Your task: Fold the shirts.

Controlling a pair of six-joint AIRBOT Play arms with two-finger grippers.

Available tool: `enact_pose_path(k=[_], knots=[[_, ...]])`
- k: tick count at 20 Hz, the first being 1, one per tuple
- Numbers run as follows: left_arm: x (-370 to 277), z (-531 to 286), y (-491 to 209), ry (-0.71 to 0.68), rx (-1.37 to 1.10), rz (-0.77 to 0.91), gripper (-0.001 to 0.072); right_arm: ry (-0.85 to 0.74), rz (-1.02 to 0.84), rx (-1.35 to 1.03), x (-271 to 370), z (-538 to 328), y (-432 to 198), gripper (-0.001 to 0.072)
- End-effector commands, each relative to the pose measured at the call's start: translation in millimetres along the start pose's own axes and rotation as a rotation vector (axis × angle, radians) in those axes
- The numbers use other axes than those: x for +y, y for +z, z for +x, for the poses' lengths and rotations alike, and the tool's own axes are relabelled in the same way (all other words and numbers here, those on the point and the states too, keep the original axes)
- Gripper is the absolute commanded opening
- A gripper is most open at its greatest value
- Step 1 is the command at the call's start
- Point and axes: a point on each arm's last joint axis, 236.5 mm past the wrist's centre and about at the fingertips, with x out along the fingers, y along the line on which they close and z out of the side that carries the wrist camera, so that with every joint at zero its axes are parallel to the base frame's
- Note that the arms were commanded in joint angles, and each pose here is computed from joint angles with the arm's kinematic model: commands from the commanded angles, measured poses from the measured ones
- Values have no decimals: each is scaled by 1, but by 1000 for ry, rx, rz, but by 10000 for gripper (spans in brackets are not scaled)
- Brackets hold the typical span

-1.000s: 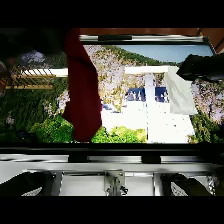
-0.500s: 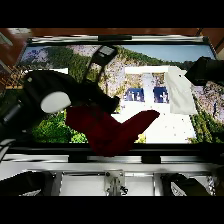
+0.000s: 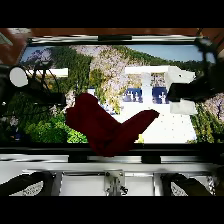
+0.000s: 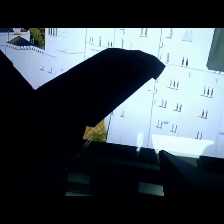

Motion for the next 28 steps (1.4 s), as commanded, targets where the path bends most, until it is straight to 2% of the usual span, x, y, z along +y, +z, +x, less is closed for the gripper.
enact_pose_path(k=[1, 5, 9, 10, 11, 16, 23, 28], knots=[[16, 53, -14, -59, 12, -105, 718, 75, 33, 147, 8, 75, -33, 666], [12, 99, -22, -95, 15, -152, 714, 62, 71, 308, -2, 131, -70, 665], [13, 124, -32, -88, 82, -152, 692, 56, 106, 362, -5, 162, -71, 665], [12, 127, -33, -89, 89, -151, 593, 54, 113, 373, -6, 168, -72, 666], [10, 129, -35, -90, 98, -131, 588, 55, 117, 388, -7, 174, -73, 665], [8, 135, -56, -91, 195, -109, 600, 99, 149, 456, 3, 195, -80, 665], [26, 133, -75, -81, 265, -163, 613, 102, 148, 450, 3, 198, -78, 665], [9, 157, -69, -161, 179, -249, 608, 111, 154, 431, 5, 200, -74, 665]])
